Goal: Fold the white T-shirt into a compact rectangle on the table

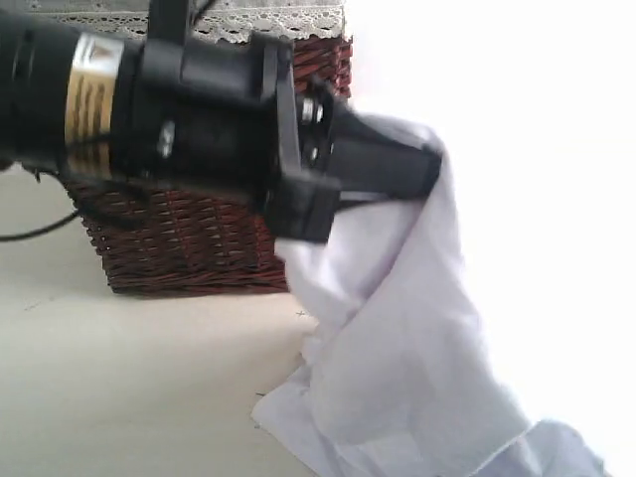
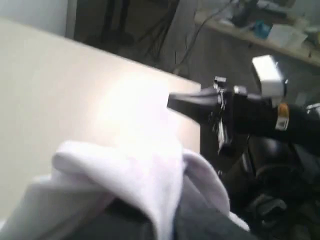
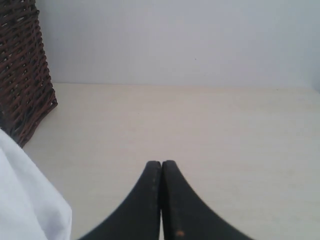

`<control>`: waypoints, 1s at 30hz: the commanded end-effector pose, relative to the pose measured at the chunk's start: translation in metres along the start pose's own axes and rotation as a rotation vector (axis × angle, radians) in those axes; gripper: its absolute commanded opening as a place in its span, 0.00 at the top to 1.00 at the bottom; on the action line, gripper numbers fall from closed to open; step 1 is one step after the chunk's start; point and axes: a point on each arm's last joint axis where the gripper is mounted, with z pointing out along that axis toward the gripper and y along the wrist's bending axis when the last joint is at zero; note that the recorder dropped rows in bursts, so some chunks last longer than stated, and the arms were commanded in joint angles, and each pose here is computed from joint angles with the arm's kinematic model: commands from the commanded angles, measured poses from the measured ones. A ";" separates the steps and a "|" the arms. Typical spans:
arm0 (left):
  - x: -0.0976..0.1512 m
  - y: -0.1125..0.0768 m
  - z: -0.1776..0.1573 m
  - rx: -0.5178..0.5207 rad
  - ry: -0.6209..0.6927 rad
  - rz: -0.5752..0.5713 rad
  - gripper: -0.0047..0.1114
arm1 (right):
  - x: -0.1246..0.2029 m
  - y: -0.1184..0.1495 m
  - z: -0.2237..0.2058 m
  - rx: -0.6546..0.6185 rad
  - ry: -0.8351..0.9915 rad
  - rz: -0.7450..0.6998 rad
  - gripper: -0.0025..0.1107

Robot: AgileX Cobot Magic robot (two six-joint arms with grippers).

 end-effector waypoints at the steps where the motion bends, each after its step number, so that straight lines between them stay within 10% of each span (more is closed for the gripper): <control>1: 0.040 0.015 -0.002 -0.134 0.117 -0.161 0.91 | 0.001 0.000 0.000 0.005 -0.001 -0.011 0.98; 6: 0.055 0.048 -0.026 -0.294 0.102 -0.240 0.48 | 0.001 0.000 0.000 0.005 -0.001 -0.011 0.98; 9: 0.050 0.052 -0.038 -0.322 0.071 -0.239 0.39 | 0.001 0.000 0.000 0.005 -0.001 -0.011 0.98; 19: 0.028 0.024 -0.073 -0.186 -0.006 -0.142 0.38 | 0.001 0.000 0.000 0.005 -0.001 -0.011 0.98; 30: 0.078 0.025 -0.069 -0.201 0.106 -0.077 0.43 | 0.001 -0.001 0.000 0.008 -0.001 -0.035 0.98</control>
